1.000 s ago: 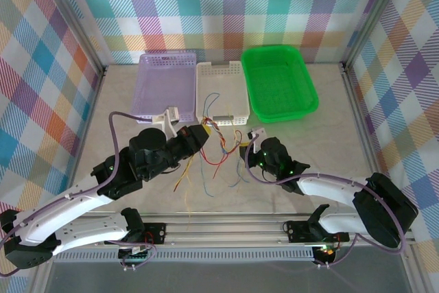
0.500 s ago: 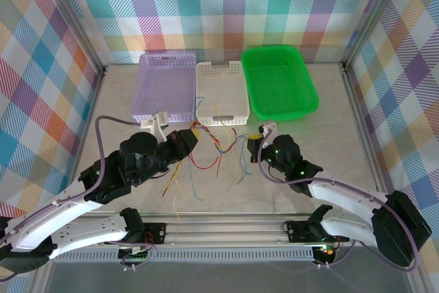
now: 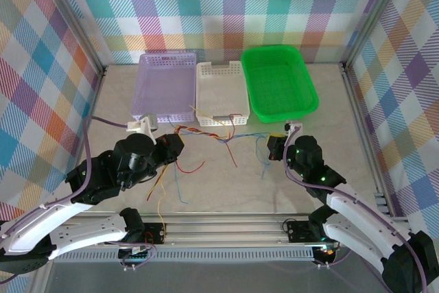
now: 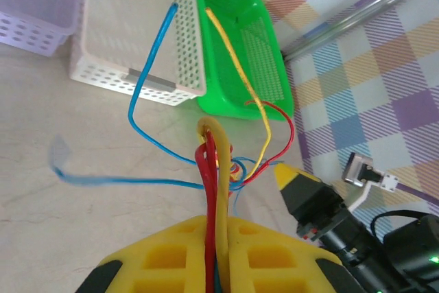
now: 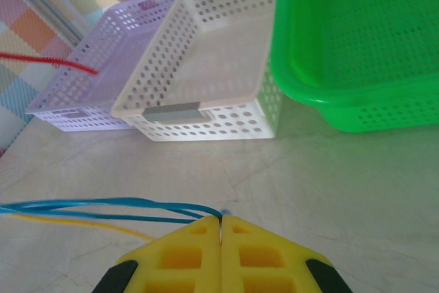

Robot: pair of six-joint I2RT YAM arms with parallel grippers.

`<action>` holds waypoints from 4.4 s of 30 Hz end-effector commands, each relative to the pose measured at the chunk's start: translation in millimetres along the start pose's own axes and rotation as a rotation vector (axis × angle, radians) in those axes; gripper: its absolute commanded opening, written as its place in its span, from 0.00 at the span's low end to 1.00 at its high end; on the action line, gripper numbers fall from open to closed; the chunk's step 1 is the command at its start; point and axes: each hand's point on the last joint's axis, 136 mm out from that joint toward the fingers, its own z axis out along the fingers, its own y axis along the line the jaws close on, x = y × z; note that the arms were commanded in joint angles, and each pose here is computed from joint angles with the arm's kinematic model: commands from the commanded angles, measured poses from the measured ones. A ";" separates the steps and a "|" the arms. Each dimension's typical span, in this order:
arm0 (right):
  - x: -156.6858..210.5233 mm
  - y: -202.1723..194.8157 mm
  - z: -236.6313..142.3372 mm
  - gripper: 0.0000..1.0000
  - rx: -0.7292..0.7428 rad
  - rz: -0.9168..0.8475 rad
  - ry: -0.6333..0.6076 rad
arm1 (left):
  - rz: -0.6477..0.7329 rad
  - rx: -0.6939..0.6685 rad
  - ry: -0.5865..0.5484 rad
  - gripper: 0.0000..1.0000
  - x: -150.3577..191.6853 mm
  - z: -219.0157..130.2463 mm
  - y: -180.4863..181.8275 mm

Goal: Untangle the cables

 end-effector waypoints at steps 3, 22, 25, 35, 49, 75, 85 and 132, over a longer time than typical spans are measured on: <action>2.3 -17.1 -10.4 0.00 0.075 0.072 0.053 | 0.070 -0.089 -0.068 0.00 -18.3 -22.0 21.5; -14.1 -61.3 -42.9 0.00 0.276 0.208 0.080 | 0.201 -0.293 -0.185 0.00 -49.7 -64.5 69.6; -17.9 -68.3 -48.6 0.00 0.304 0.232 0.077 | 0.219 -0.324 -0.211 0.00 -55.5 -72.2 77.6; -28.2 -85.9 -66.6 0.00 0.366 0.307 0.061 | 0.301 -0.429 -0.271 0.00 -71.2 -90.6 95.5; -35.2 -84.6 -73.7 0.00 0.307 0.386 0.040 | 0.385 -0.522 -0.274 0.00 -69.1 -90.2 112.8; -178.1 -11.5 -115.4 0.00 0.126 0.326 -0.194 | 0.439 -0.133 0.000 0.00 5.0 11.4 26.4; -243.2 -12.7 -104.0 0.00 0.167 0.297 -0.278 | 0.385 -0.001 0.048 0.00 20.4 23.6 0.3; -166.5 -148.6 195.1 0.00 0.498 0.186 0.196 | 0.190 0.096 0.128 0.00 60.8 36.2 15.3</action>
